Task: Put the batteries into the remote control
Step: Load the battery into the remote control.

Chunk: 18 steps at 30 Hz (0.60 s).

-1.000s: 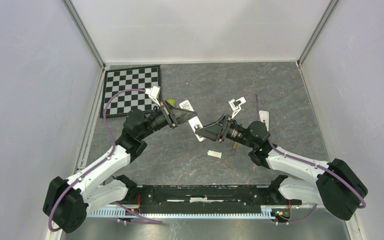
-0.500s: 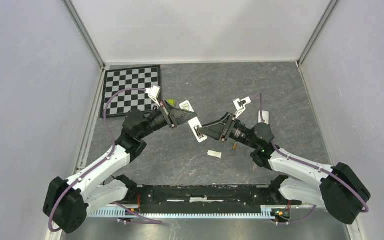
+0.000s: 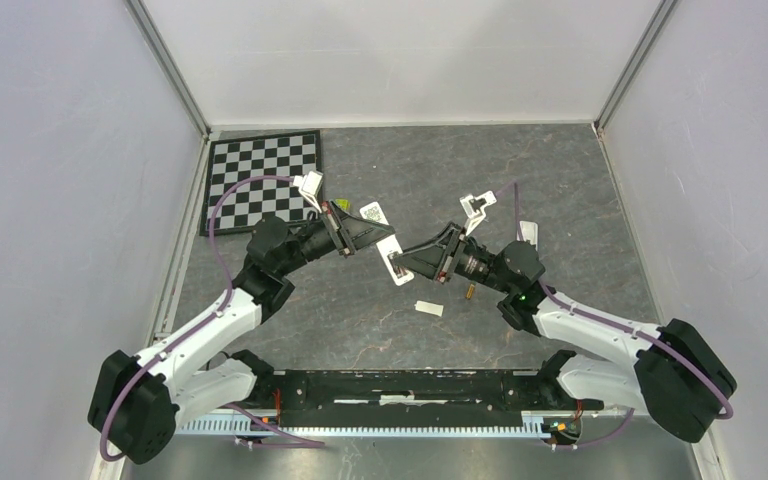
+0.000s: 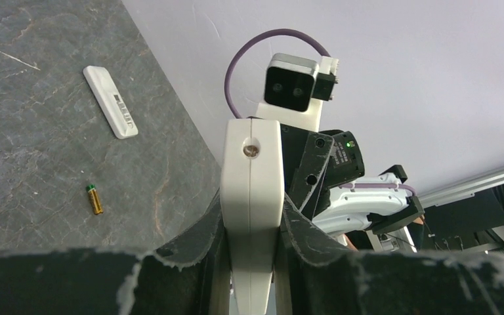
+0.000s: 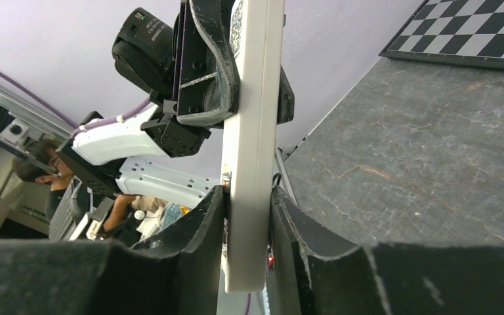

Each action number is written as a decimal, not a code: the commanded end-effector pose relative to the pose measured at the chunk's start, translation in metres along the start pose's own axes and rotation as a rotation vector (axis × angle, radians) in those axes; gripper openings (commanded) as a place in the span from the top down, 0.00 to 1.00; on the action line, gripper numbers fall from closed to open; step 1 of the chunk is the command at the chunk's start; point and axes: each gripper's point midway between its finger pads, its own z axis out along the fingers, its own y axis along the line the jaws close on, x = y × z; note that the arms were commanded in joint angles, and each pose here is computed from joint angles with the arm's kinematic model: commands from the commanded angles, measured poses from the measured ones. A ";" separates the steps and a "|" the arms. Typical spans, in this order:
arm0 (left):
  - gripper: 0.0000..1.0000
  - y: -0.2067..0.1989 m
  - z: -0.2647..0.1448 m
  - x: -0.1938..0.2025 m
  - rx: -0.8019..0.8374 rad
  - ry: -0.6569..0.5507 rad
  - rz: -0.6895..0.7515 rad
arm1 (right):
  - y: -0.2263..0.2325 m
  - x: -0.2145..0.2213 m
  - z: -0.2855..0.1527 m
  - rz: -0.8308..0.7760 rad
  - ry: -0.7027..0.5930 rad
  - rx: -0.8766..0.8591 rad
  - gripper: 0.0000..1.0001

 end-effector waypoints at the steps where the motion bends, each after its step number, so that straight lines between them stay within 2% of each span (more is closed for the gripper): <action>1: 0.98 -0.041 0.001 -0.014 0.131 -0.021 0.059 | -0.011 0.011 0.004 -0.076 0.070 0.017 0.67; 5: 0.98 -0.045 0.002 -0.016 0.138 -0.023 0.057 | -0.022 0.026 0.000 -0.091 0.134 0.024 0.76; 12: 0.98 -0.046 0.002 -0.015 0.133 -0.015 0.057 | -0.023 0.046 -0.008 -0.149 0.230 -0.021 0.85; 18: 0.98 -0.047 0.002 -0.019 0.117 -0.015 0.053 | -0.024 0.059 -0.013 -0.230 0.328 -0.051 0.86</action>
